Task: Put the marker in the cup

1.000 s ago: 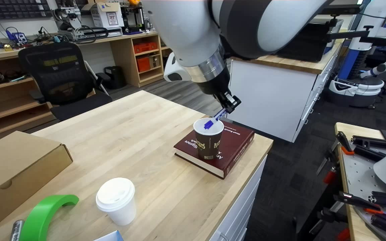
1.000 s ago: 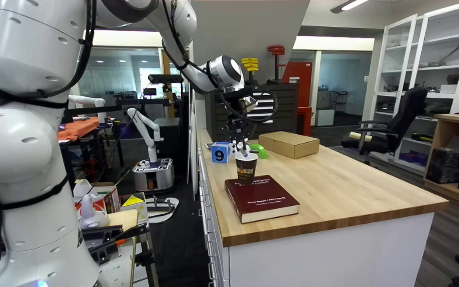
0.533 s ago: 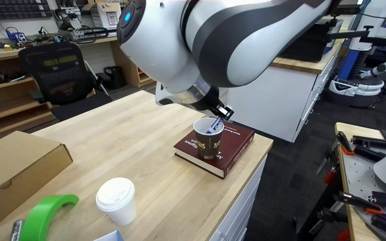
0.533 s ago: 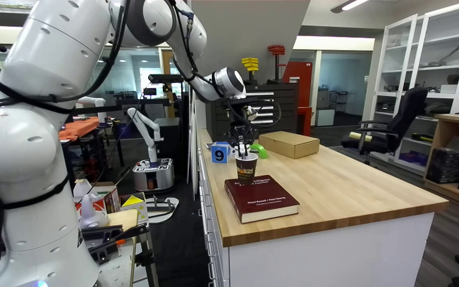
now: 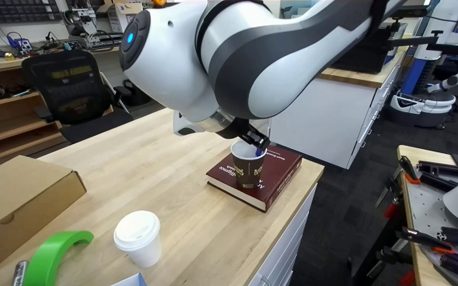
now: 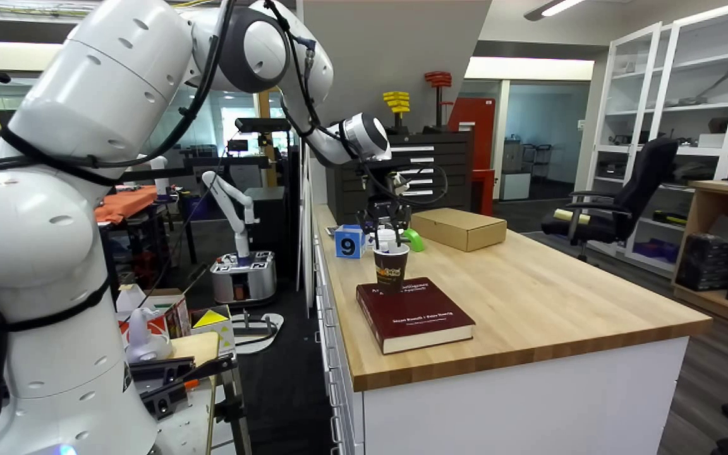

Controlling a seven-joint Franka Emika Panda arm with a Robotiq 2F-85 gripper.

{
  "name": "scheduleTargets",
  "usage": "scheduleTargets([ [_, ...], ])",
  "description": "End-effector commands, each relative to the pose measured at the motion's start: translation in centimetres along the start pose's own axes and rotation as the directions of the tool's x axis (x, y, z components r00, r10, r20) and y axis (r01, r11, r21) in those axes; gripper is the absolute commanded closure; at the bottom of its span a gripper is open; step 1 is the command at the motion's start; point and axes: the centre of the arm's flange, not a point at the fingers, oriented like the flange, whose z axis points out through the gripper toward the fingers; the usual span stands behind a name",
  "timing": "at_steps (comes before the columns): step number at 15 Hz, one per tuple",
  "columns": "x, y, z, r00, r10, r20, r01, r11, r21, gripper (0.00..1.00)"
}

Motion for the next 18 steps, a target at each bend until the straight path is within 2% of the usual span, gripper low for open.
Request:
scheduleTargets([
  [1, -1.1, 0.6, -1.6, 1.000, 0.009, -0.015, -0.009, 1.000, -0.010, 0.19],
  [3, -2.2, 0.9, -1.8, 0.998, 0.042, -0.048, -0.042, 0.999, 0.004, 0.06],
  [4, -2.8, 1.0, -1.9, 0.996, 0.056, -0.069, -0.055, 0.998, 0.018, 0.02],
  [6, -4.1, 1.7, -1.5, 0.986, 0.112, -0.122, -0.105, 0.992, 0.064, 0.00],
  [9, -6.4, 2.9, -1.1, 0.954, 0.210, -0.213, -0.177, 0.971, 0.163, 0.00],
  [13, -9.2, 4.4, -0.3, 0.880, 0.347, -0.324, -0.258, 0.922, 0.287, 0.00],
  [17, -11.3, 4.9, 0.4, 0.765, 0.492, -0.416, -0.353, 0.860, 0.369, 0.00],
  [18, -8.8, 7.2, -1.0, 0.822, 0.424, -0.381, -0.301, 0.891, 0.341, 0.00],
])
